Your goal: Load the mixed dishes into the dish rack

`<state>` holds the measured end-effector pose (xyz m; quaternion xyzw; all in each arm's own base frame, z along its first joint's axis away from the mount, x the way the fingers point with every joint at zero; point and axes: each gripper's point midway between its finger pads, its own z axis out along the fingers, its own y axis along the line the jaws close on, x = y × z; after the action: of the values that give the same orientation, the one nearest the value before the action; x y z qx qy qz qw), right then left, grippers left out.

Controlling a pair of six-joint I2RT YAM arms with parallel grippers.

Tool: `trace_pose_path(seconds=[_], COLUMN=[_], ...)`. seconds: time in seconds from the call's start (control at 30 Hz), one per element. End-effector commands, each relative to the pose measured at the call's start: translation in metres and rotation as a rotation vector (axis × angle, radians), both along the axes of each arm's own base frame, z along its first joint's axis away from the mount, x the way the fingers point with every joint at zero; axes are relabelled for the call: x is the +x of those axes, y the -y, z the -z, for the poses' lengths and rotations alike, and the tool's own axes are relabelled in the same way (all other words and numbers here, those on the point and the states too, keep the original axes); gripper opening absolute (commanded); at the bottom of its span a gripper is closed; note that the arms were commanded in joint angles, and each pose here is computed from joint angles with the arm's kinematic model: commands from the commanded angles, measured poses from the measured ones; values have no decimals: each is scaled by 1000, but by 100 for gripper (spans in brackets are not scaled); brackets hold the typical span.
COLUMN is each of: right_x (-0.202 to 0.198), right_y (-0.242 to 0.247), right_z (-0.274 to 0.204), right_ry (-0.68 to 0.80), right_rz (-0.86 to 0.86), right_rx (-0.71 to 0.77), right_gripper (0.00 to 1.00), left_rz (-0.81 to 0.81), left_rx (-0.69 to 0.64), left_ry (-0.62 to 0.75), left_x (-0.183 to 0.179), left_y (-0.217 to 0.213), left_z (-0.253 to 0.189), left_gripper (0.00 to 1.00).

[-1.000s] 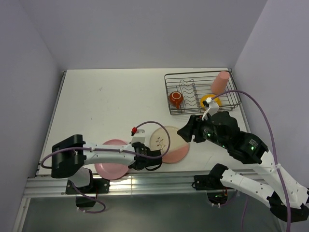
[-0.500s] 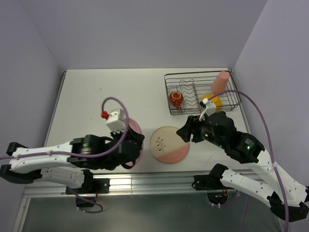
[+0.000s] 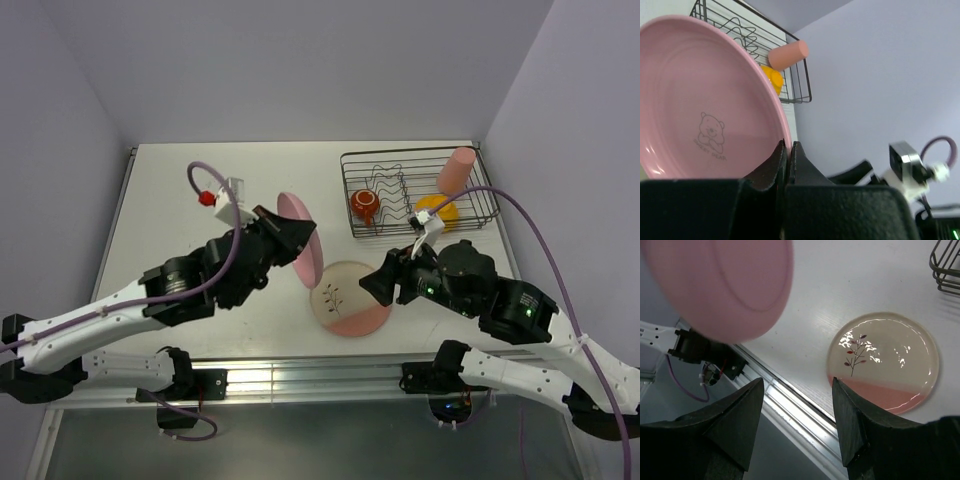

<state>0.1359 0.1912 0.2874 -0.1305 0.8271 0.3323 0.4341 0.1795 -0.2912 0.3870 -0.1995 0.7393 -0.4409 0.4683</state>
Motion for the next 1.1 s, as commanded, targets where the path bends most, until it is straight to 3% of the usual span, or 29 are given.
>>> trace_pose_path(seconds=[0.0,0.27,0.47,0.63,1.07], right_x=[3,16,34,32,43], right_y=[-5,-15,-22,-26,-30], right_z=[-25,-27,-21,-27,-43], right_ry=[55,142,262,315,405], right_rz=[12,48,128,155,214], right_rx=[20,-102,-229,-235,-282], right_gripper=[64,64,64,64,64], left_rz=[126,192,220,167,104], left_rx=[-102,-242,-373,-468,-530], left_ry=[64,64,-9,-58,-189], left_x=[15,31,36,42,47], left_y=[31,44,46,29,28], left_z=[-31,-63,-51,-50,-29], left_gripper=[0,0,0,0,0])
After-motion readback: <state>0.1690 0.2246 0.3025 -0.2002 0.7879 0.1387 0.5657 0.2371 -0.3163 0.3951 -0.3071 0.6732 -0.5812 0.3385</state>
